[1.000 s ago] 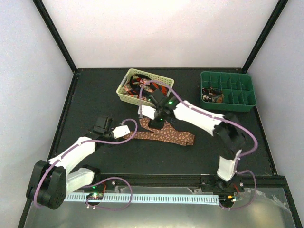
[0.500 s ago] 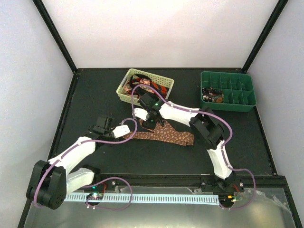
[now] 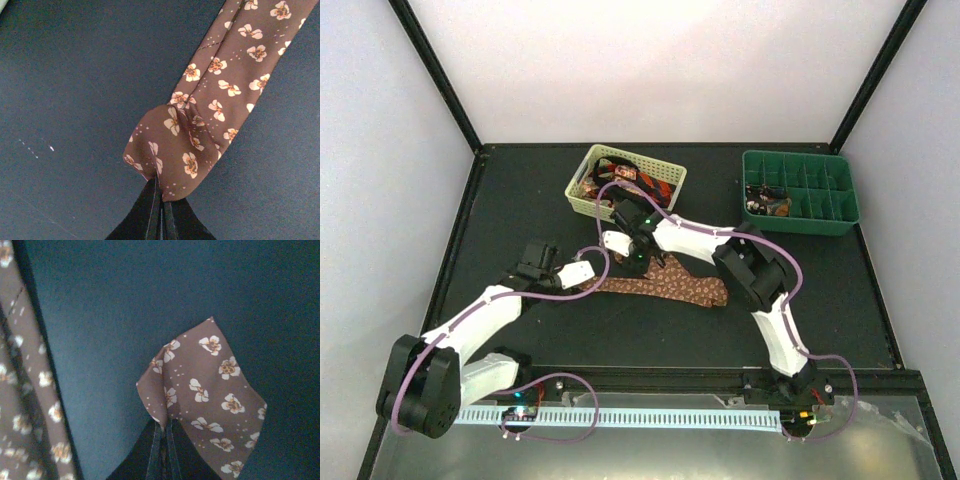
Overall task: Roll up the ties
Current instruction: Flatten out the tie at the center of the board.
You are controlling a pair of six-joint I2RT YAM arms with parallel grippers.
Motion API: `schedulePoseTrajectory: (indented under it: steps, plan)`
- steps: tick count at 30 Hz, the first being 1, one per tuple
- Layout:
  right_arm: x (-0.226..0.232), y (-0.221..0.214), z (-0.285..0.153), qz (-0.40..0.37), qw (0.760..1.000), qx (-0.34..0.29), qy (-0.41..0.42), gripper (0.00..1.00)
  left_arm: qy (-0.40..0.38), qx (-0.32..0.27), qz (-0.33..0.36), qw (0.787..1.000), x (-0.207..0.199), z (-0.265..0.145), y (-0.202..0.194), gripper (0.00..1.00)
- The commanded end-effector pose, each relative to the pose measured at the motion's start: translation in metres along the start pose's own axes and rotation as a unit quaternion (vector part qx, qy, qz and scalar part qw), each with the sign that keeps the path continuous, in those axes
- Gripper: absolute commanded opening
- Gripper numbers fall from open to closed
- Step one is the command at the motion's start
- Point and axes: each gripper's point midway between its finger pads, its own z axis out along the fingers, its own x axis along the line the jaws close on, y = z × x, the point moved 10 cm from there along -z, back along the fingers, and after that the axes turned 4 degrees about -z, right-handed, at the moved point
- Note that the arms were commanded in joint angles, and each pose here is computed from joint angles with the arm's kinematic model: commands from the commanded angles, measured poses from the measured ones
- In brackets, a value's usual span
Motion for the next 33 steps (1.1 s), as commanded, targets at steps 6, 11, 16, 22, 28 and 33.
schedulePoseTrajectory:
  steps: [6, 11, 16, 22, 28, 33]
  plan:
    - [-0.01, -0.038, -0.128, 0.022, 0.997, -0.063, -0.042, 0.02, 0.0, -0.006, -0.011, 1.0, 0.008, -0.004, 0.009, 0.02]
    - [-0.016, -0.119, -0.169, 0.054, 0.994, -0.052, -0.075, 0.02, -0.006, -0.014, -0.017, 1.0, 0.012, -0.006, 0.017, 0.02]
    - [-0.014, -0.212, -0.189, 0.085, 0.989, -0.023, -0.121, 0.02, -0.021, -0.021, -0.023, 0.999, 0.013, -0.004, 0.021, 0.02]
    - [-0.009, -0.294, -0.198, 0.107, 0.982, 0.013, -0.153, 0.02, -0.036, -0.021, -0.022, 0.999, 0.012, -0.001, 0.025, 0.01]
    - [0.013, -0.353, -0.186, 0.108, 0.983, 0.038, -0.143, 0.02, -0.065, -0.036, -0.008, 0.997, 0.006, -0.005, 0.031, 0.01]
    - [0.032, -0.382, -0.174, 0.082, 0.984, 0.052, -0.147, 0.07, -0.078, -0.05, 0.01, 0.996, 0.002, -0.007, 0.038, 0.03]
